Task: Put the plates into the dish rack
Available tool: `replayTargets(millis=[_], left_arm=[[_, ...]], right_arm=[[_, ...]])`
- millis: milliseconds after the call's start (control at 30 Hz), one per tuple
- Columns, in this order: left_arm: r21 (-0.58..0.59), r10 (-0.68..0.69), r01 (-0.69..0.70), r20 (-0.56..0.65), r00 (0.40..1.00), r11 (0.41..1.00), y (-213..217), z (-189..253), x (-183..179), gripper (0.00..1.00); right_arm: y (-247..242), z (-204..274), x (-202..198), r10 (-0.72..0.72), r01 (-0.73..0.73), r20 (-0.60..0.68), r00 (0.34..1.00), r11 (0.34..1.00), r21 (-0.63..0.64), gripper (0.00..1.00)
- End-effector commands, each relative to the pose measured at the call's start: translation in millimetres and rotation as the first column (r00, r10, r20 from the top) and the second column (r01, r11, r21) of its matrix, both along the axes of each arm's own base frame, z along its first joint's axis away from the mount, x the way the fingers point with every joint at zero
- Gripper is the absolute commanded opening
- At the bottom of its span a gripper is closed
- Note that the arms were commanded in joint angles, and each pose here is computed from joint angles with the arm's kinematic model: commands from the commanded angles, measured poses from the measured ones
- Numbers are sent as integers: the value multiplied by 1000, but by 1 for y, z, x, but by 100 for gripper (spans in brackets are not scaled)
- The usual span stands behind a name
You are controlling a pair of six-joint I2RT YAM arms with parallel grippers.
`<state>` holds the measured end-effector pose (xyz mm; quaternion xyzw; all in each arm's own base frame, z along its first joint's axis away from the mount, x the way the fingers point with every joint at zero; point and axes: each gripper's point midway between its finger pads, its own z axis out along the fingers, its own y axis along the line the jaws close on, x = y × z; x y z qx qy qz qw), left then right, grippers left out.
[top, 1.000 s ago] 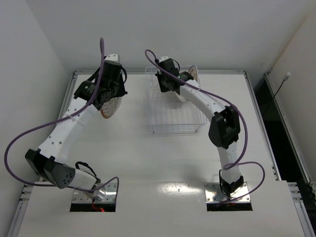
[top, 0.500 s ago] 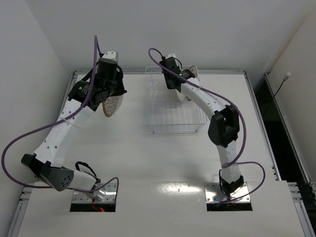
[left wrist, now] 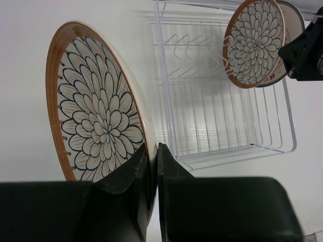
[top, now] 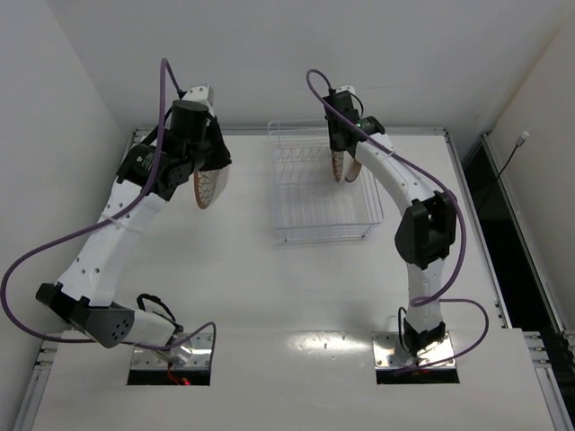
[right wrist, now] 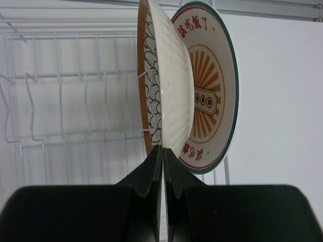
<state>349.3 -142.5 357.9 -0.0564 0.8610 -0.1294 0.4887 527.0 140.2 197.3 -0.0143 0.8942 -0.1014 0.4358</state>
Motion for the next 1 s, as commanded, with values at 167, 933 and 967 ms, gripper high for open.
replayTargets(millis=[167, 933, 967], left_arm=[[-163, -38, 85, 273, 961, 983, -15, 85, 4, 0], [-393, -120, 326, 465, 877, 860, -150, 110, 71, 0], [-420, -119, 340, 470, 875, 841, -159, 112, 70, 0]], right_arm=[[-32, 41, -12, -75, 74, 77, 994, 997, 15, 0], [-11, 78, -102, 58, -105, 149, 987, 939, 326, 0], [-15, 89, -112, 51, -111, 181, 982, 933, 342, 0]])
